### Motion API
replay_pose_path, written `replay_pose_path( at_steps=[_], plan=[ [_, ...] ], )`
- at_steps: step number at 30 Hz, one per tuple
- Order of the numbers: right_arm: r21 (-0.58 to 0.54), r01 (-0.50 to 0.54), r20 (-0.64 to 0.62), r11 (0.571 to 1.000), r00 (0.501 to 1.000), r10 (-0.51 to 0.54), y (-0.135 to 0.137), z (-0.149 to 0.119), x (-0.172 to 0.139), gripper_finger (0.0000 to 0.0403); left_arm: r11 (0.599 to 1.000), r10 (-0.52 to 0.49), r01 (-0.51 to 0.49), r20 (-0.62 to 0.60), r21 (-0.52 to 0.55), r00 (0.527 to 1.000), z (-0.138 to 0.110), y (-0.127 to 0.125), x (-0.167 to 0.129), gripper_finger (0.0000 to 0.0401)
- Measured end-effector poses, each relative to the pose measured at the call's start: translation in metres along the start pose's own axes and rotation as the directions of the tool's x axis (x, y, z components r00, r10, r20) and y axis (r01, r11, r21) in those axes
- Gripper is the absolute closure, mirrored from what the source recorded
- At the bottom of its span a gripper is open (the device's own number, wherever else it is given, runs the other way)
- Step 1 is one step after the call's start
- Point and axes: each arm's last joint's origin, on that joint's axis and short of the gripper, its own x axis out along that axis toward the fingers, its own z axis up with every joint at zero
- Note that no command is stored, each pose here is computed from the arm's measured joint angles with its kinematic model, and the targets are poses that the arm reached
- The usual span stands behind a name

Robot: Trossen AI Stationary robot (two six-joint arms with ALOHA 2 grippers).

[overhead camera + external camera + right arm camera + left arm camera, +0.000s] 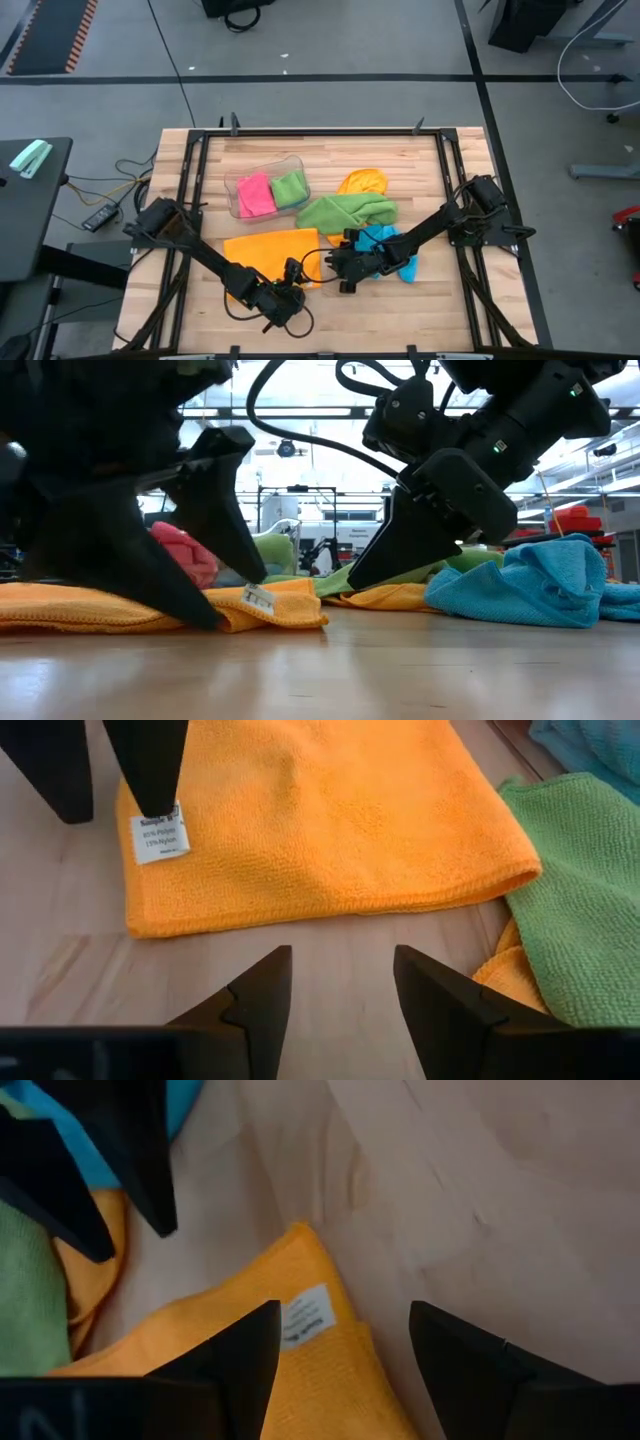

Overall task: Fold microfiber towels
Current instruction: Fold the bottom yellow microfiber towel

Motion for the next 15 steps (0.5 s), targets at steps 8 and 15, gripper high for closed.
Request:
replay_pose_path(
  at_steps=[8,15],
  plan=[
    [0.001,-0.001,0.003,1.0,1.0,0.001,0.0002,0.0003,-0.0001,0.0217,0.998,0.053,-0.052,-0.043,0.035,0.998,-0.0055,-0.0004,0.0026,0.018],
    [0.002,-0.002,0.004,1.0,1.0,0.002,0.0002,0.0004,-0.0001,0.0217,0.996,0.06,-0.056,-0.064,0.063,0.996,-0.008,-0.0001,0.0026,0.022]
  ],
)
